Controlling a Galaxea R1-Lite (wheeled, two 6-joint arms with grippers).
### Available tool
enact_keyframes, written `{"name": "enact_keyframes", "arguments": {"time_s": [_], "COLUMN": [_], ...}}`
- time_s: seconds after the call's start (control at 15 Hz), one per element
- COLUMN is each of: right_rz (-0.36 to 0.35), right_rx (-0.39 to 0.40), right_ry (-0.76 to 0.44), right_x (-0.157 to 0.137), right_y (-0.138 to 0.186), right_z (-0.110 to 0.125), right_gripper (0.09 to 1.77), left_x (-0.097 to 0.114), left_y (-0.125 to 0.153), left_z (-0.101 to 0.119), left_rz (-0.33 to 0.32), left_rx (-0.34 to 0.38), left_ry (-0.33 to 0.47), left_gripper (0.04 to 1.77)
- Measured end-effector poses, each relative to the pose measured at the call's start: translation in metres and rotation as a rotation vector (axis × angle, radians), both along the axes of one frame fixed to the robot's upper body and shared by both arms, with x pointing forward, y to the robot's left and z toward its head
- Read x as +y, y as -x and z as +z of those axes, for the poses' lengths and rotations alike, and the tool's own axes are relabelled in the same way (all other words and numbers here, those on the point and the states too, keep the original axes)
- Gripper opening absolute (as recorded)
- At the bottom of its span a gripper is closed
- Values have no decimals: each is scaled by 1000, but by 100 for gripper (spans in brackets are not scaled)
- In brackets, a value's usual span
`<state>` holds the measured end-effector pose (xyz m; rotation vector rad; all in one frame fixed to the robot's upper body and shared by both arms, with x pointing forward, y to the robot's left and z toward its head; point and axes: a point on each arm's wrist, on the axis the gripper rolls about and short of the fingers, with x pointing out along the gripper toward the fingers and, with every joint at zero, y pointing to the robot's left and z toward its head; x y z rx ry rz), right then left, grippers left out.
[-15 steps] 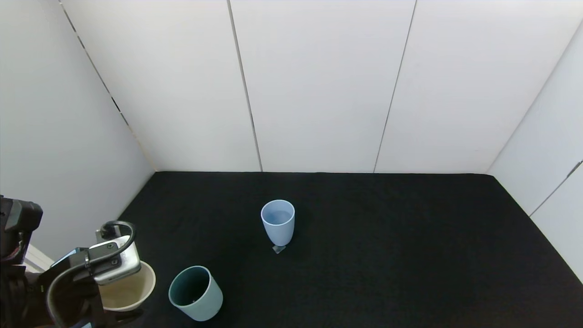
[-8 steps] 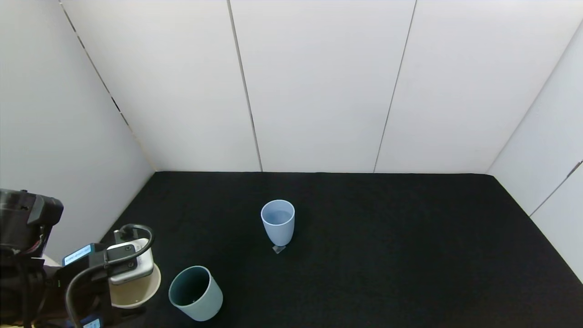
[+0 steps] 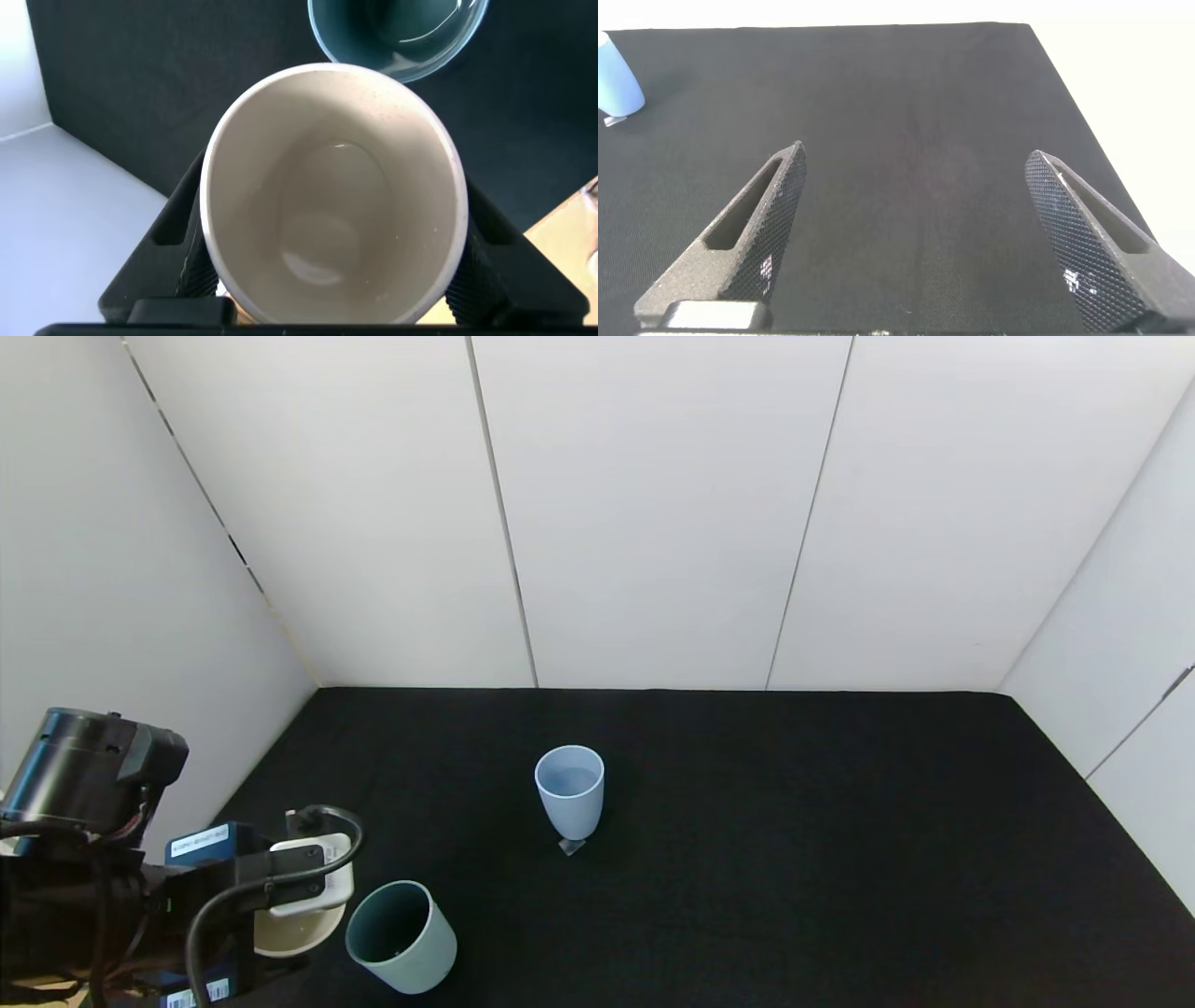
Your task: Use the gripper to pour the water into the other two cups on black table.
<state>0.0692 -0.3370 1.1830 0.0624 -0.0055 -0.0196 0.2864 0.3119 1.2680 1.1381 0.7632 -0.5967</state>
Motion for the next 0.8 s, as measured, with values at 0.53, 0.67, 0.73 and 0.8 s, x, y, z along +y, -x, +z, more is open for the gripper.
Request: {"name": "enact_keyframes", "arguments": {"time_s": [0.53, 0.67, 0.73, 0.8], "right_rz": [0, 0, 0, 0], "right_rx": [0, 0, 0, 0], "right_ry": [0, 0, 0, 0], "right_x": [0, 0, 0, 0], "right_y": [0, 0, 0, 0], "right_z": [0, 0, 0, 0], "right_gripper": [171, 171, 171, 171], "left_x": [-6, -9, -11, -13], "left_y": [-10, -10, -11, -13], "left_z": [4, 8, 11, 12], "left_rz": [-35, -43, -46, -49], "left_rx": [31, 44, 38, 32], "left_ry": [-90, -112, -121, -130], "left_gripper": [128, 128, 128, 128]}}
